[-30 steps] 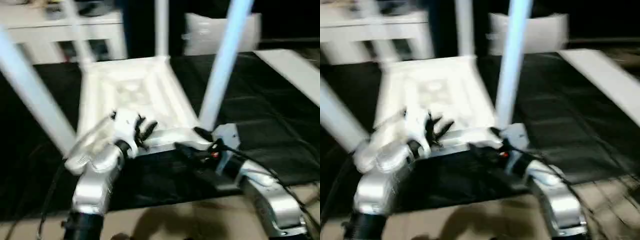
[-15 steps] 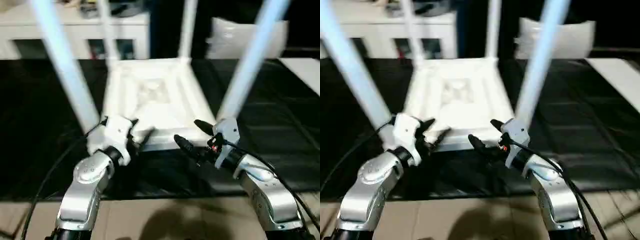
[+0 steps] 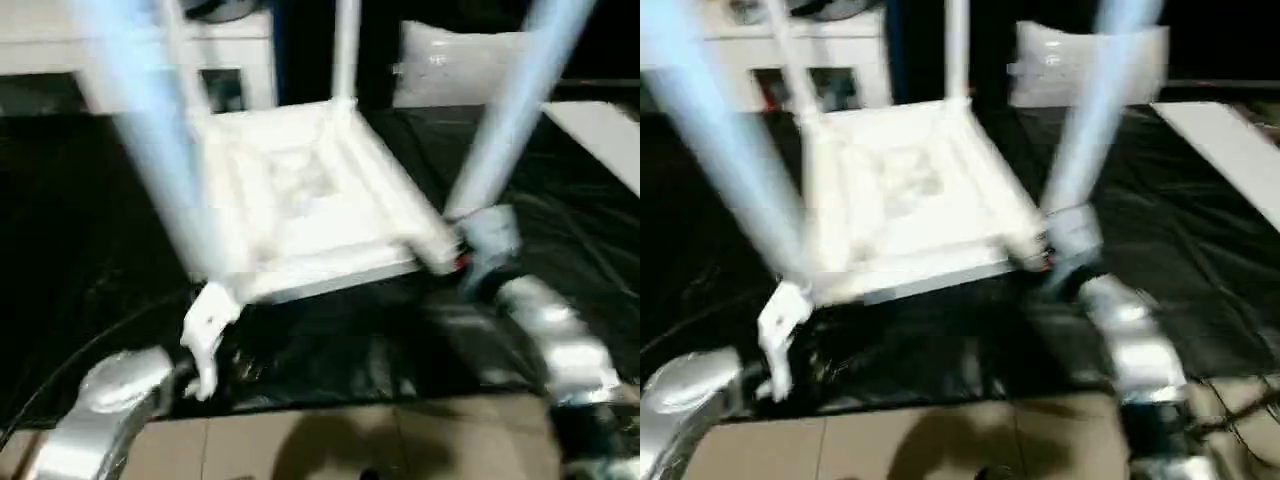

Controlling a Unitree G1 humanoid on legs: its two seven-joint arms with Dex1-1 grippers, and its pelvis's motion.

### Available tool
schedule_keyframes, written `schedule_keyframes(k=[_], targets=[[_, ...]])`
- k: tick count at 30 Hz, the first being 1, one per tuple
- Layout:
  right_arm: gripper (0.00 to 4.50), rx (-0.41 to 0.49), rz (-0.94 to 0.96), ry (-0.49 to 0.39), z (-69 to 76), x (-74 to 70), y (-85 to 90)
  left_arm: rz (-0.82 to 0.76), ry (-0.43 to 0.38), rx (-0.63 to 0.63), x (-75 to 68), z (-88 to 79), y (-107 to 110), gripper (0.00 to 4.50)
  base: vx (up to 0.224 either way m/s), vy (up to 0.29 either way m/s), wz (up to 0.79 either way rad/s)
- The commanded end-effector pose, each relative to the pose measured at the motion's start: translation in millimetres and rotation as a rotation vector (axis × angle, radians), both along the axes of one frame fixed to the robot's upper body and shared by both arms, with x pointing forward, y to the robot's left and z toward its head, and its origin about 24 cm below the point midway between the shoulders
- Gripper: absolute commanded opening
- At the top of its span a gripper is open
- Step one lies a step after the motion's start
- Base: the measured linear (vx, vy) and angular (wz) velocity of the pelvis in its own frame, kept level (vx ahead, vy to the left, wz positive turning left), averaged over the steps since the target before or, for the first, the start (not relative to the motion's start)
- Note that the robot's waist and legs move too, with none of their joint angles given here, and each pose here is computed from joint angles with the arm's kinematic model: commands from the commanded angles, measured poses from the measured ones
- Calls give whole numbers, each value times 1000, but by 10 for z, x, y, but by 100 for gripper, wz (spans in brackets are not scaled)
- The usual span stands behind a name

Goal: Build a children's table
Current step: Rotate leg to tighten, then rotate table base

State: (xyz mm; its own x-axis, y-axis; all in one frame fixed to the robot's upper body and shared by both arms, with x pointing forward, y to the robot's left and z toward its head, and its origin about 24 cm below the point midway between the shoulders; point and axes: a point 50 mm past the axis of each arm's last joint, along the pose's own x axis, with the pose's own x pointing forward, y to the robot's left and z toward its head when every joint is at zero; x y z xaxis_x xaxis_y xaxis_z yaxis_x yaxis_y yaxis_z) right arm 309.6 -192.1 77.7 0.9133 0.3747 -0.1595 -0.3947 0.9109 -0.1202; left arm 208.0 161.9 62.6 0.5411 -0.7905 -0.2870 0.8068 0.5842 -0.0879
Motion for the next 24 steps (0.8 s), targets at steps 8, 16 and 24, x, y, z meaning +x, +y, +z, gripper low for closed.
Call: schedule_keyframes(k=[8,16,24], targets=[[450,-60,-71,62,-122,-111,-268,61,2,68,-114,73,374,441,0,0,0],[450,-61,37,172,-325,-218,-33,163,-93,99,43,244,681,441,0,0,0],[450,-78,17,228,-444,-199,39,113,-175,-39,333,406,455,441,0,0,0]])
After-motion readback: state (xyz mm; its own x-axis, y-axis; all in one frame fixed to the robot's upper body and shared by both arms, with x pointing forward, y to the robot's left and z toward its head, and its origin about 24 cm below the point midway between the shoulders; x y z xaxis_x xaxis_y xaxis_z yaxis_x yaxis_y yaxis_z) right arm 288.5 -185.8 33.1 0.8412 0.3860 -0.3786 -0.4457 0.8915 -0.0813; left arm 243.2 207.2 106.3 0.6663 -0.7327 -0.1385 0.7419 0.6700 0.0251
